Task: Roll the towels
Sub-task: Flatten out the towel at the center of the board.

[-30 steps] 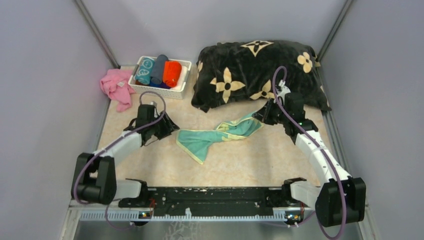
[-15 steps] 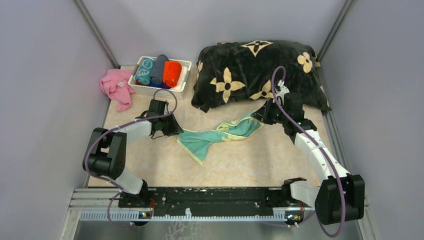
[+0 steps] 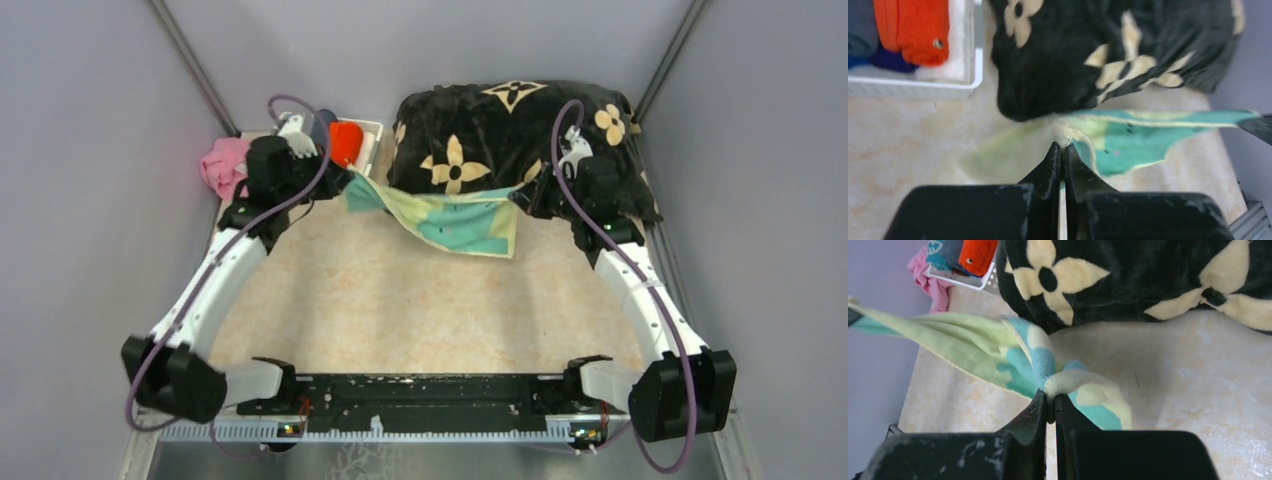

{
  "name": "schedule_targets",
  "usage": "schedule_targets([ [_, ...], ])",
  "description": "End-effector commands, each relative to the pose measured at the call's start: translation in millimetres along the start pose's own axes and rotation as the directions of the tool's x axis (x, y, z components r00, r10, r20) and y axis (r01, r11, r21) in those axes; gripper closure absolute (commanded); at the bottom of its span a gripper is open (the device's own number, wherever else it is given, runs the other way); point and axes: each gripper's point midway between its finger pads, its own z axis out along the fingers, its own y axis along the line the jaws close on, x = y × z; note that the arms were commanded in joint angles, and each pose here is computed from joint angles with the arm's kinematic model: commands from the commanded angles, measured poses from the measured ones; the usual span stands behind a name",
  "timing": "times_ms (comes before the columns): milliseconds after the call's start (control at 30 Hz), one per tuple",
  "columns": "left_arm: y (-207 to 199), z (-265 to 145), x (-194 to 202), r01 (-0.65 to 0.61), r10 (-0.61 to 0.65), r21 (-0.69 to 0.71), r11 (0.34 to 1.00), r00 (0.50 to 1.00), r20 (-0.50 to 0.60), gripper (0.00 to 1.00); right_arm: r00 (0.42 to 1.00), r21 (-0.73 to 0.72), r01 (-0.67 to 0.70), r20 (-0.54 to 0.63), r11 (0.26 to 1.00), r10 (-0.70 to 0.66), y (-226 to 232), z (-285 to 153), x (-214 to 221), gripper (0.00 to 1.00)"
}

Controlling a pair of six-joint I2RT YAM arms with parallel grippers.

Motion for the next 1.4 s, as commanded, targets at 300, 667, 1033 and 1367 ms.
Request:
schedule_targets([
  [300,-47,-126,116,0.01,0.033,0.38,0.925,0.994,-0.106,0.51,1.0,0.035,-0.01,0.017,0.999,0.009,-4,-6,-6,0.98],
  [667,2,-90,116,0.082,-0.07,0.102,0.991,0.991,-0.113,0.23,0.996,0.1,-0.046,-0.065,0.994,0.053,-32,25,14,0.9],
  [1033,-10,22,160,0.184,-0.142,0.078,0.98,0.916,-0.376,0.32,0.992,0.333,-0.109,-0.027,0.937,0.125,-100,47,21,0.63],
  [1367,24,74,212,0.188,-0.214,-0.102,0.977,0.851,-0.479,0.35,0.991,0.36,-0.119,-0.015,0.925,0.133,-111,28,29,0.38],
])
